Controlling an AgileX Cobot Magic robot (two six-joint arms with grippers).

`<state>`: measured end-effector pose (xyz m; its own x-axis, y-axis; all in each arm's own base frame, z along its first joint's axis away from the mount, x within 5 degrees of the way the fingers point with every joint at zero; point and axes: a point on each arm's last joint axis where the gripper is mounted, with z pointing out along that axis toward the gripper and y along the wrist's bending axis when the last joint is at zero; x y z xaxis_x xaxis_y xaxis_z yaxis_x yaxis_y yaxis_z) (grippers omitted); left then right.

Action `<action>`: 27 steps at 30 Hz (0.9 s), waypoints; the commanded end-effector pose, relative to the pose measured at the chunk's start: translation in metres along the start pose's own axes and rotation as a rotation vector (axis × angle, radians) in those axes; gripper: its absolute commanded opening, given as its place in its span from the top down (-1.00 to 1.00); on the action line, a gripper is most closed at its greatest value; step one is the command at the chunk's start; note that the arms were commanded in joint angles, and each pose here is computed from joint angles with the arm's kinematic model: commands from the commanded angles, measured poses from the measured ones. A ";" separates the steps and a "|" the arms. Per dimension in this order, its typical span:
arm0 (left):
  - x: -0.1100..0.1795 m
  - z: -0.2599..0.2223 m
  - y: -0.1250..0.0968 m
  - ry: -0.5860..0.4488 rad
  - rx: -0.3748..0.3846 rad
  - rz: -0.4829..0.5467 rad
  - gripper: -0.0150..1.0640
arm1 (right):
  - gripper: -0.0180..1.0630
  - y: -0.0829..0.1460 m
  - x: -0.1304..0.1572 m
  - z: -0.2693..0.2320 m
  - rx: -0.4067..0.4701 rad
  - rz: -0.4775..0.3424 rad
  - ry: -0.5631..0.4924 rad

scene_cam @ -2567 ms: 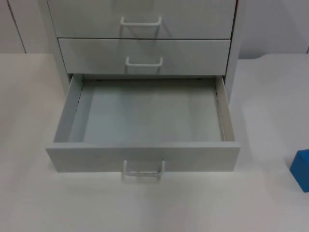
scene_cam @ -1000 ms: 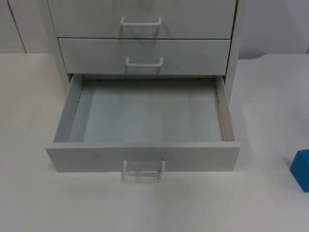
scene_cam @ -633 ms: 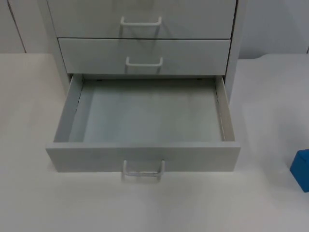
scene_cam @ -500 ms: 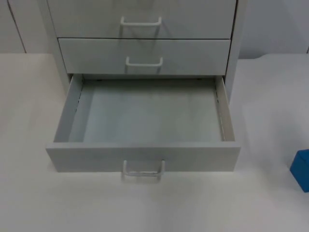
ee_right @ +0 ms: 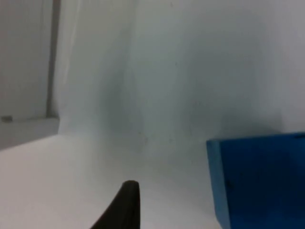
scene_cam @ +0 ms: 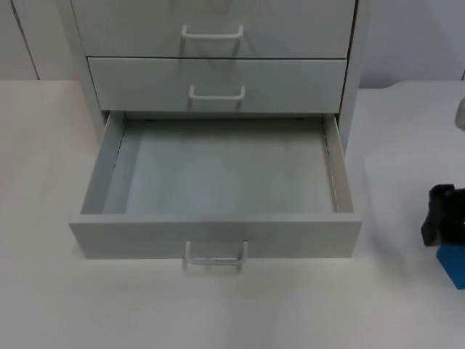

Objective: Open the drawer with the left hand, place the block into the drawer with the right hand, then close the drawer with the left hand.

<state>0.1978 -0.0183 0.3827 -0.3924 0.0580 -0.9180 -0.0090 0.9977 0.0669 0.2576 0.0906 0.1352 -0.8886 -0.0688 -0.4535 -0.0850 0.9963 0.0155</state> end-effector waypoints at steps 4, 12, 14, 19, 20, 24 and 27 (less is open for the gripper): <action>0.001 0.002 0.000 -0.002 -0.001 0.013 -0.97 | -0.93 -0.001 -0.001 0.009 -0.003 0.014 0.008; 0.001 0.002 0.000 -0.005 -0.003 0.018 -0.97 | -0.79 -0.017 -0.004 0.017 0.015 0.047 0.006; 0.001 0.002 0.000 -0.007 -0.003 0.018 -0.97 | -0.68 -0.017 -0.004 0.018 0.016 0.041 0.010; 0.001 0.002 0.000 -0.005 -0.005 0.022 -0.97 | -0.35 -0.016 0.001 0.028 0.016 0.036 0.039; 0.001 0.002 0.000 -0.005 -0.005 0.022 -0.97 | -0.35 -0.016 0.001 0.028 0.016 0.036 0.039; 0.001 0.002 0.000 -0.005 -0.005 0.022 -0.97 | 0.04 -0.016 0.001 0.028 0.018 0.027 0.037; 0.001 0.002 0.000 -0.005 -0.005 0.022 -0.97 | 0.39 -0.016 0.001 0.028 0.018 0.030 0.037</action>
<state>0.1990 -0.0181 0.3826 -0.3886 0.0730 -0.9185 -0.0075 0.9966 0.0824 0.2697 0.0757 0.1095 -0.9101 -0.0461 -0.4118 -0.0524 0.9986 0.0042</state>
